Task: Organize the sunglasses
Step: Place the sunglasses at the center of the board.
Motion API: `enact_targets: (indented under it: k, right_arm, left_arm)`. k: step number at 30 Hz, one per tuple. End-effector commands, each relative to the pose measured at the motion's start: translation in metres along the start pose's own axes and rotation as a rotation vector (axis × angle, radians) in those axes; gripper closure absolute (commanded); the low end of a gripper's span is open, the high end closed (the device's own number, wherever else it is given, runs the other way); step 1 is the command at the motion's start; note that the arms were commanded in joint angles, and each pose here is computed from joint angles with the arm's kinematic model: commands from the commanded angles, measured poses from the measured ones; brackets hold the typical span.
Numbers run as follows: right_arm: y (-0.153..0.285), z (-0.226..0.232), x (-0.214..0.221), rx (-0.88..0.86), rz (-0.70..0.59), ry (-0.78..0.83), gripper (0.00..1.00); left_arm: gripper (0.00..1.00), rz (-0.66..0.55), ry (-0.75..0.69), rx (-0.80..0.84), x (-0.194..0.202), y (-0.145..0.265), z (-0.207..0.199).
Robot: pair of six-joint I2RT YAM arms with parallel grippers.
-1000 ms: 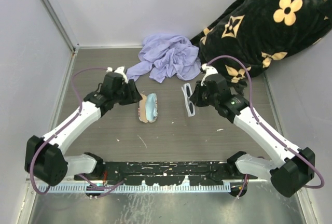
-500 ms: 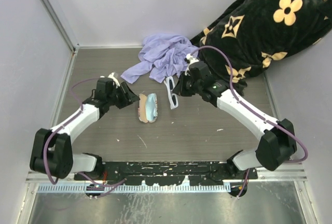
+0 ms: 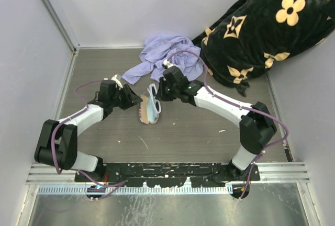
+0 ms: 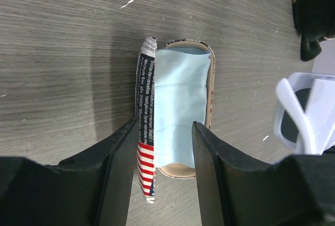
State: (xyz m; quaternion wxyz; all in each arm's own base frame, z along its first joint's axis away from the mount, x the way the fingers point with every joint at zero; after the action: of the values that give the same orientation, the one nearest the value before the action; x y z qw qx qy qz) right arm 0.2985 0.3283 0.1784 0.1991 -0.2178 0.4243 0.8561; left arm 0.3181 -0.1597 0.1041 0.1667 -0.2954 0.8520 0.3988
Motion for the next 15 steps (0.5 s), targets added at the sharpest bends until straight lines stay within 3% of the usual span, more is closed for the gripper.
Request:
enact_targets:
  k: [1,15]
  right_arm:
    - [-0.006,0.034,-0.02,-0.037,-0.099,-0.032,1.0]
    - [-0.048,0.029,0.0,0.034,-0.085,-0.1,1.0]
  left_arm:
    - [0.54,-0.044,-0.043,0.006,-0.01,-0.004,0.001]
    - [0.59,0.001,-0.027,0.025,0.002,-0.012,0.007]
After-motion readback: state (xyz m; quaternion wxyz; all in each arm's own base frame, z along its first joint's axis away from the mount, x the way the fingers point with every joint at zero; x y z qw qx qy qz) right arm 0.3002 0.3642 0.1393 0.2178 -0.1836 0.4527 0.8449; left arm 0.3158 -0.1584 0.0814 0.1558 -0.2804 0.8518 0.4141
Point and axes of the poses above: each gripper's point midway between its finger pads, its own y axis back along the fingers, its own z axis along the line the jaws close on, x = y × z, the point moved 2 cm from there along y, back along the fingers, and after that the axes turned 7 degrees about -y, right-handed, at the moved point
